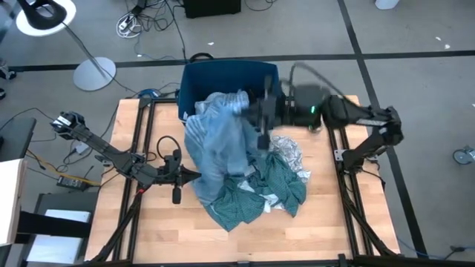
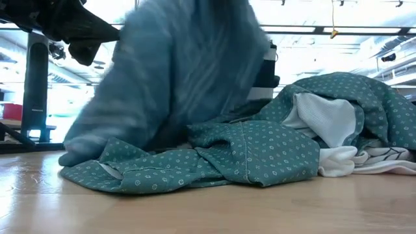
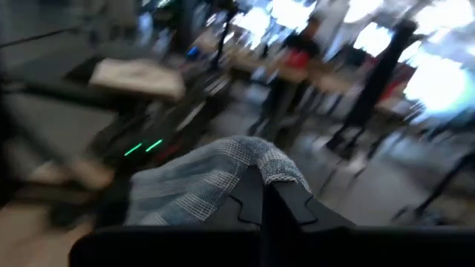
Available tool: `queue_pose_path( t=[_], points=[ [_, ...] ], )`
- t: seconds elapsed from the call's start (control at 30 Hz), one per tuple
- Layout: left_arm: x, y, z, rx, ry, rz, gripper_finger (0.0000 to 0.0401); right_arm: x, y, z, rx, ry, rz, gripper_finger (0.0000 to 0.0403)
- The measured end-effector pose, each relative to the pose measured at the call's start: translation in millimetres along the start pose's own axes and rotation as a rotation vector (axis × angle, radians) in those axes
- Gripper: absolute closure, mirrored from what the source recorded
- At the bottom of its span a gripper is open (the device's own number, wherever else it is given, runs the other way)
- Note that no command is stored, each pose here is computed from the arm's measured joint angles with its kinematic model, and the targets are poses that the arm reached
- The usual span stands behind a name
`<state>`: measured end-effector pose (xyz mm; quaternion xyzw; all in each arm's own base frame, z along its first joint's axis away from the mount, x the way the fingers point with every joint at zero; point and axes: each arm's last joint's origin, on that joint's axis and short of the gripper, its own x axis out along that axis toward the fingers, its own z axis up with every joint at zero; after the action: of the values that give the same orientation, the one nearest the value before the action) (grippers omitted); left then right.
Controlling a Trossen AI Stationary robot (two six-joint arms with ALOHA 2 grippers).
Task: Sort clothes
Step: Put the blue checkered polo into the blue laundry organizer
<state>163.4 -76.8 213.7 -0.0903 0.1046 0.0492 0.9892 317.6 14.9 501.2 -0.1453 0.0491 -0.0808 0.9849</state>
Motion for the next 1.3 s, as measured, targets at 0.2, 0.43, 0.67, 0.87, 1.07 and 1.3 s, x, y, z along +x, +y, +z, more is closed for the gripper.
queue_pose_path(
  t=[0.2,0.43,0.67,0.87,1.07,1.3],
  points=[
    [0.0,0.1,-0.2,0.002,0.002,0.001,0.04,23.5,-48.6,36.9,-0.105,-0.176,-0.154,0.0402],
    [0.0,0.4,-1.2,0.014,0.011,0.004,0.04,53.8,-97.5,41.9,-0.183,-0.499,-0.213,0.0402],
    [0.0,0.9,-2.5,0.022,0.023,0.008,0.04,78.9,-142.5,-9.5,-0.09,-0.18,-0.305,0.0402],
    [0.0,1.0,-2.7,0.023,0.025,0.009,0.04,81.6,-159.6,-60.9,0.128,0.212,-0.264,0.0393],
    [0.0,0.8,-2.3,0.02,0.021,0.007,0.04,78.0,-159.5,-111.1,0.297,0.598,-0.221,0.0381],
    [0.0,0.7,-2.1,0.018,0.019,0.007,0.04,91.6,-139.5,-174.4,0.426,0.852,-0.093,0.0361]
  ],
)
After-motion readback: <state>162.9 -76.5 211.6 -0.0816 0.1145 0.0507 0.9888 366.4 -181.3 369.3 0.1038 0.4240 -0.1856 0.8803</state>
